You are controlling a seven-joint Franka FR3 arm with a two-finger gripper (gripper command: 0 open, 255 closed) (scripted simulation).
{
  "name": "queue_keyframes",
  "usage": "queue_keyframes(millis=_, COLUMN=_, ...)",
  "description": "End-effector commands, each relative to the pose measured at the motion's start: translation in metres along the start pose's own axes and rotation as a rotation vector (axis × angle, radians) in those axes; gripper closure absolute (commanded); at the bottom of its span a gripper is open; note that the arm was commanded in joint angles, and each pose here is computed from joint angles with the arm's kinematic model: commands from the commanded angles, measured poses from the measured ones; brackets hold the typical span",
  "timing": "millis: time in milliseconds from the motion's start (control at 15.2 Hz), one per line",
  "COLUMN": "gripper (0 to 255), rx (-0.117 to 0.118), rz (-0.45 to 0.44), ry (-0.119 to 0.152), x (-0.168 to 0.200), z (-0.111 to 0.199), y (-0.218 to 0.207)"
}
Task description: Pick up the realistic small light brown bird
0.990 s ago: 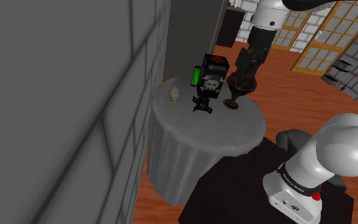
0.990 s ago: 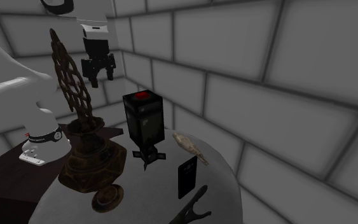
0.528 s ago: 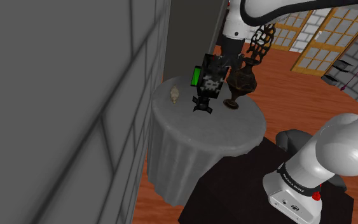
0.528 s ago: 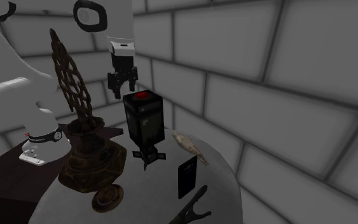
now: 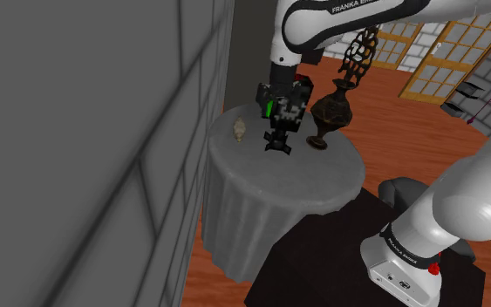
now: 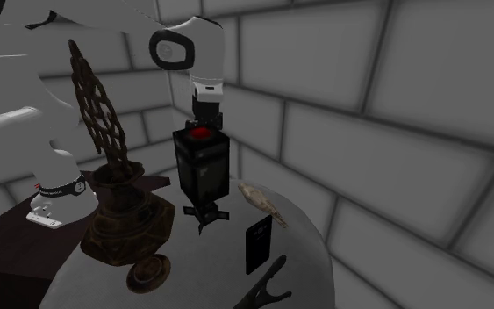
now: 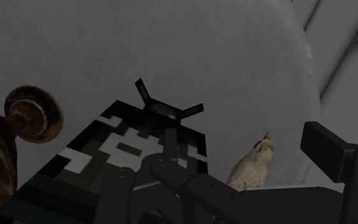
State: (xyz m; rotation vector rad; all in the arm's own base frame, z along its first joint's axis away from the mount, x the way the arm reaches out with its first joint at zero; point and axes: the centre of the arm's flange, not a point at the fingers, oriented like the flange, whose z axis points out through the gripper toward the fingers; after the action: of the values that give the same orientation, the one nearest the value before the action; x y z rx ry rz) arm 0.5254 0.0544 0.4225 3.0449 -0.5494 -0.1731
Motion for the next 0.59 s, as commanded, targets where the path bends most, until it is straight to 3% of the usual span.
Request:
queue_keyframes(millis=0, gripper=0, rx=-0.008, rz=0.036, ry=-0.003, x=0.022, z=0.015, y=-0.009)
queue_keyframes(millis=528, gripper=0, rx=-0.039, rz=0.173, ry=-0.016, x=0.113, z=0.067, y=-0.040)
